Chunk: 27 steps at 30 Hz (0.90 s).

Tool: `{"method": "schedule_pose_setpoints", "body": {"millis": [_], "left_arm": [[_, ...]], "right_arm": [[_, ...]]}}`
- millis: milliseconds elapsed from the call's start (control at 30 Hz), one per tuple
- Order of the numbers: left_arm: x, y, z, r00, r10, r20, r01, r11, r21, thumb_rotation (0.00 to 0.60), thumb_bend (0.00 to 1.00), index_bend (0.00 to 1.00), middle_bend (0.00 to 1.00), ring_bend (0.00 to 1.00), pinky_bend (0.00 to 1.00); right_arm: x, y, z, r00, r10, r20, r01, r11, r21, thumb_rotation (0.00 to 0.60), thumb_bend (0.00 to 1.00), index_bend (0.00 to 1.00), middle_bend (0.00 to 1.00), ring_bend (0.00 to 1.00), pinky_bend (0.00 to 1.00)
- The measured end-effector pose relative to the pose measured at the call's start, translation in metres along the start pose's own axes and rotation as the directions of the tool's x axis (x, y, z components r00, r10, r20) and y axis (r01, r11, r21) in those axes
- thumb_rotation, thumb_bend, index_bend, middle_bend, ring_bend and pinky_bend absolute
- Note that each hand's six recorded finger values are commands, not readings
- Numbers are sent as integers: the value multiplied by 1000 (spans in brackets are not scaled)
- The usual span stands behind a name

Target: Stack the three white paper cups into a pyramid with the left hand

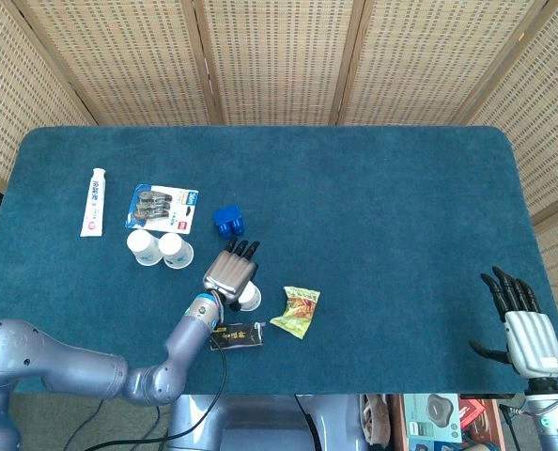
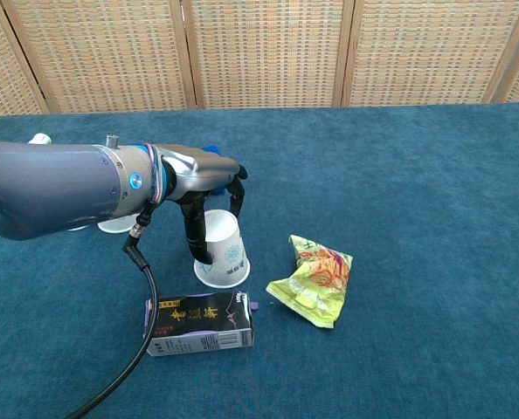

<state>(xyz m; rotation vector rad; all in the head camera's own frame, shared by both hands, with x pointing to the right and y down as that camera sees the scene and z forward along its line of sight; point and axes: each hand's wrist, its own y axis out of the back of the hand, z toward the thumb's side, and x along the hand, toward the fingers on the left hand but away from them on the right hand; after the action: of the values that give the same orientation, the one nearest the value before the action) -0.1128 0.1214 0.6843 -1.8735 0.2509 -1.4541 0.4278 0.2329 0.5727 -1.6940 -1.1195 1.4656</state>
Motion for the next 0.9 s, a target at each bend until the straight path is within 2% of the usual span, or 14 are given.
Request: {"method": "schedule_pose_setpoints", "body": {"millis": [167, 567, 767, 900], "left_arm": [[-1, 4, -2, 1000, 14, 0, -14, 1000, -14, 600, 163, 473, 0, 0, 0], [-18, 50, -29, 994, 99, -35, -101, 993, -57, 600, 163, 473, 0, 0, 0], [-33, 73, -58, 986, 140, -86, -147, 986, -75, 600, 163, 473, 0, 0, 0], [-46, 86, -92, 975, 164, -152, -177, 981, -78, 600, 163, 473, 0, 0, 0]], "right_arm": [[0, 1, -1, 1000, -2, 2, 2, 1000, -2, 600, 0, 0, 0, 0, 0], [1, 1, 2, 1000, 3, -8, -3, 1000, 6, 600, 0, 0, 0, 0, 0], [2, 1, 2, 1000, 2, -7, -2, 1000, 9, 600, 0, 0, 0, 0, 0], [2, 0, 3, 1000, 4, -7, -4, 1000, 13, 600, 0, 0, 0, 0, 0]]}}
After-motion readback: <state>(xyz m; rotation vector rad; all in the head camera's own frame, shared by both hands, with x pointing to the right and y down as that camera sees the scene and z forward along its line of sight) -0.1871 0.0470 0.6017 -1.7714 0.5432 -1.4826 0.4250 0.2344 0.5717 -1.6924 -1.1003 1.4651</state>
